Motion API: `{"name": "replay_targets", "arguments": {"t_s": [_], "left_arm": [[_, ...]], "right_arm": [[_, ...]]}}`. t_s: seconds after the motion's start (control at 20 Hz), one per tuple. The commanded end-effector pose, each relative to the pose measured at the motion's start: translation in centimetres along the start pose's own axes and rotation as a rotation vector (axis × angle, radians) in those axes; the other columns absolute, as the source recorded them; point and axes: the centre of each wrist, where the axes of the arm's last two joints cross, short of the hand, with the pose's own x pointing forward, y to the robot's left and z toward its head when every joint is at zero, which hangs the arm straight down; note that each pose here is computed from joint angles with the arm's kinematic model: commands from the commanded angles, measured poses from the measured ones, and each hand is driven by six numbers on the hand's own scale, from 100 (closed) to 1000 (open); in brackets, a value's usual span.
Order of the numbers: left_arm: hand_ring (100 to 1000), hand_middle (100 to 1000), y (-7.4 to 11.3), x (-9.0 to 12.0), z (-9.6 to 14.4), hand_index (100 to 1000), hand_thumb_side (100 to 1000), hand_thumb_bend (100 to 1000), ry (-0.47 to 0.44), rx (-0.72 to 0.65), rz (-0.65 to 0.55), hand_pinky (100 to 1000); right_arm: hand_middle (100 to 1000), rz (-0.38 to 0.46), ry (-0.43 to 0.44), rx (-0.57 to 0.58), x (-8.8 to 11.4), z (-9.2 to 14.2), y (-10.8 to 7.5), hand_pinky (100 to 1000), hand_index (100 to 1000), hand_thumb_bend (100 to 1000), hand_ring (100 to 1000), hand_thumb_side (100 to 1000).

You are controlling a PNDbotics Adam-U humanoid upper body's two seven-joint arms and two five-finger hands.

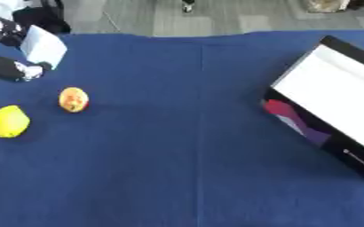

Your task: Pick up the objects with one hand, pass them to the other hand, and then place them into the box on the other side of the table.

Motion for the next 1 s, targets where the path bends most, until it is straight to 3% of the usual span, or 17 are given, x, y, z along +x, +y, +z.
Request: {"name": "replay_targets", "arguments": {"t_s": [0.05,0.45,0.65,1.0], "left_arm": [[685,633,0.0,2.0,0.5,529,305,100,-0.116,0.061,0.029,844],[665,622,-4.4,4.5,0.7,514,341,100,-0.271,0.078,0.109,816],[647,620,-5.6,5.0,0.7,512,352,100,-0.299,0.096,0.114,810],[647,619,-9.5,5.8,-0.1,509,366,100,-0.34,0.095,0.159,806]], "right_arm": [[1000,0.039,-0.053,0.067,2.0,-1.5,-0.4,918,981,100,894,550],[1000,0.077,-0.124,0.251,5.0,-5.1,1.5,918,972,100,899,522],[1000,0.098,-0.129,0.308,5.6,-5.8,2.2,917,969,100,896,500],[1000,0.157,-0.155,0.459,7.5,-7.9,4.8,913,967,100,889,478]]}}
